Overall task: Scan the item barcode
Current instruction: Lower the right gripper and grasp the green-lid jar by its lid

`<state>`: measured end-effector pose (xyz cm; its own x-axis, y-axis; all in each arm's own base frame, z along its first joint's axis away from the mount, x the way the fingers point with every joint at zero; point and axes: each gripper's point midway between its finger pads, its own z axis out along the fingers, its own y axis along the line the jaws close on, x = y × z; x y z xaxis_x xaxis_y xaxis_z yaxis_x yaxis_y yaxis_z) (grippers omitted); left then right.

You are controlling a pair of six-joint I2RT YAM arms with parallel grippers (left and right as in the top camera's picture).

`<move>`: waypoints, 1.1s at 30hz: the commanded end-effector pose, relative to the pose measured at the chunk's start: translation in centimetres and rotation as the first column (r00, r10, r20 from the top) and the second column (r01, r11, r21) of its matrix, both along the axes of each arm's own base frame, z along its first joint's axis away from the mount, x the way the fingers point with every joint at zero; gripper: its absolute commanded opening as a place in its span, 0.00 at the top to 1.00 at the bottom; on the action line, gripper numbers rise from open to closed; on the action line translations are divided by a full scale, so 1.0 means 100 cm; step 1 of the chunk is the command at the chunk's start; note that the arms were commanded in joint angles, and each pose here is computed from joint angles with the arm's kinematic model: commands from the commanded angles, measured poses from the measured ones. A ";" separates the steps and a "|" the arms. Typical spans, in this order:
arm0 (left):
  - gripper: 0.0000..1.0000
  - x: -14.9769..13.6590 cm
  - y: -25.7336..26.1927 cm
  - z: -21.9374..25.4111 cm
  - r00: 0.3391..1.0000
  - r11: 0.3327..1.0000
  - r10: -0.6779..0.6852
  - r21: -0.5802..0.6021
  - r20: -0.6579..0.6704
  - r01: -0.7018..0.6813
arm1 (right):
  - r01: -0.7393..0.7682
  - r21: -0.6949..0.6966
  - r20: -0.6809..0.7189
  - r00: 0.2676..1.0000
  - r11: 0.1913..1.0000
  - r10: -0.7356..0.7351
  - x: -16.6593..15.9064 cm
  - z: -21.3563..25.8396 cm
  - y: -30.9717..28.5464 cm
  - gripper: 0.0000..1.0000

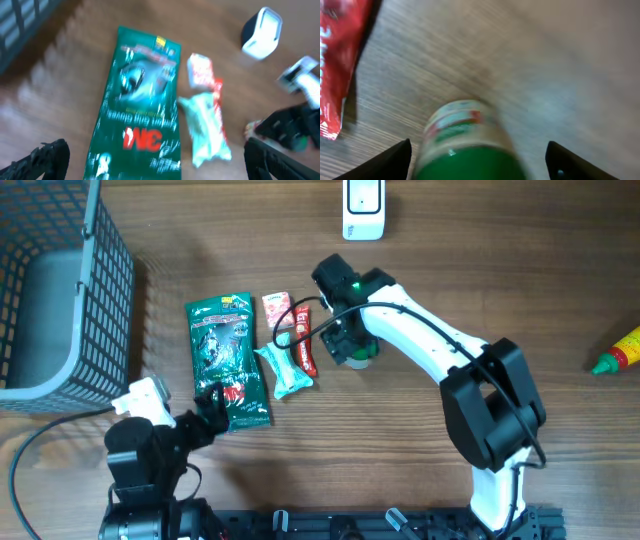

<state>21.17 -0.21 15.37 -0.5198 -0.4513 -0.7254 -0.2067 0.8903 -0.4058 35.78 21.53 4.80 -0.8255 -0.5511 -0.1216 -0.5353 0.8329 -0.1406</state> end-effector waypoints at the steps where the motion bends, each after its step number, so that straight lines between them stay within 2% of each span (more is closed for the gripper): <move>1: 0.00 -0.013 0.001 -0.021 0.995 1.000 0.007 0.004 -0.096 -0.007 | -0.039 0.019 0.170 0.985 0.999 0.035 0.020 0.070 0.002 0.13; 2: 0.00 -0.017 0.001 -0.026 0.993 1.000 0.007 0.001 -0.120 -0.007 | -0.019 0.057 0.188 0.982 0.998 0.008 0.019 0.083 0.004 0.01; 5: 0.00 -0.024 0.000 -0.034 0.987 1.000 0.006 -0.004 -0.162 -0.007 | 0.120 0.164 0.230 0.960 0.979 -0.157 0.014 0.117 0.001 0.00; 7: 0.00 -0.027 0.000 -0.037 0.984 1.000 0.005 -0.006 -0.180 -0.006 | 0.285 0.261 0.218 0.913 0.922 -0.344 0.008 0.136 -0.004 0.00; 9: 0.00 -0.029 -0.001 -0.039 0.982 1.000 0.005 -0.008 -0.190 -0.007 | 0.440 0.330 0.168 0.843 0.835 -0.511 -0.002 0.147 -0.010 0.00; 11: 0.00 -0.029 -0.001 -0.039 0.982 1.000 0.005 -0.008 -0.191 -0.007 | 0.607 0.393 0.066 0.731 0.691 -0.680 -0.015 0.154 -0.013 0.00; 12: 0.00 -0.029 -0.001 -0.039 0.982 1.000 0.005 -0.008 -0.191 -0.007 | 0.689 0.418 -0.013 0.656 0.592 -0.755 -0.022 0.155 -0.010 0.00; 15: 0.00 -0.029 -0.001 -0.039 0.982 1.000 0.005 -0.008 -0.191 -0.007 | 0.826 0.411 -0.238 0.506 0.386 -0.829 -0.039 0.154 0.009 0.00; 16: 0.00 -0.029 -0.001 -0.039 0.982 1.000 0.005 -0.008 -0.191 -0.007 | 0.842 0.403 -0.286 0.488 0.358 -0.824 -0.042 0.154 0.015 0.00; 18: 0.00 -0.029 -0.001 -0.039 0.982 1.000 0.005 -0.008 -0.191 -0.007 | 0.837 0.422 -0.329 0.500 0.349 -0.801 -0.041 0.157 0.026 0.00; 20: 0.00 -0.029 -0.001 -0.039 0.982 1.000 0.005 -0.008 -0.191 -0.007 | 0.786 0.451 -0.291 0.577 0.423 -0.763 -0.037 0.158 0.027 0.00; 21: 0.00 -0.029 -0.001 -0.039 0.982 1.000 0.005 -0.008 -0.191 -0.007 | 0.768 0.459 -0.271 0.599 0.446 -0.753 -0.036 0.158 0.026 0.00; 22: 0.00 -0.029 -0.001 -0.039 0.982 1.000 0.005 -0.008 -0.191 -0.007 | 0.771 0.459 -0.259 0.591 0.441 -0.764 -0.034 0.158 0.024 0.00; 23: 0.00 -0.029 -0.001 -0.039 0.982 1.000 0.005 -0.008 -0.191 -0.007 | 0.800 0.445 -0.266 0.547 0.402 -0.794 -0.034 0.156 0.021 0.00; 24: 0.00 -0.029 -0.001 -0.039 0.982 1.000 0.005 -0.007 -0.191 -0.007 | 0.860 0.402 -0.307 0.449 0.313 -0.839 -0.040 0.151 0.017 0.00; 25: 0.00 -0.029 -0.001 -0.039 0.982 1.000 0.005 -0.008 -0.191 -0.007 | 0.929 0.322 -0.361 0.297 0.181 -0.884 -0.052 0.146 0.013 0.00; 26: 0.00 -0.029 -0.001 -0.039 0.982 1.000 0.005 -0.008 -0.191 -0.007 | 0.978 0.208 -0.396 0.094 0.010 -0.914 -0.067 0.138 0.007 0.00; 28: 0.00 -0.029 -0.001 -0.039 0.982 1.000 0.005 -0.007 -0.191 -0.007 | 0.964 0.079 -0.375 -0.208 -0.254 -0.904 -0.083 0.125 -0.003 0.00; 29: 0.00 -0.029 -0.001 -0.039 0.982 1.000 0.005 -0.008 -0.191 -0.007 | 0.928 0.040 -0.355 -0.333 -0.371 -0.873 -0.087 0.118 -0.006 0.00; 30: 0.00 -0.029 -0.001 -0.039 0.982 1.000 0.005 -0.008 -0.191 -0.007 | 0.901 0.020 -0.347 -0.400 -0.433 -0.848 -0.089 0.113 -0.007 0.00; 31: 0.00 -0.029 -0.001 -0.039 0.982 1.000 0.005 -0.008 -0.191 -0.007 | 0.887 0.019 -0.352 -0.426 -0.462 -0.833 -0.086 0.105 -0.005 0.00; 33: 0.00 -0.029 -0.001 -0.039 0.982 1.000 0.005 -0.008 -0.191 -0.007 | 0.886 0.030 -0.379 -0.418 -0.462 -0.826 -0.078 0.095 0.001 0.00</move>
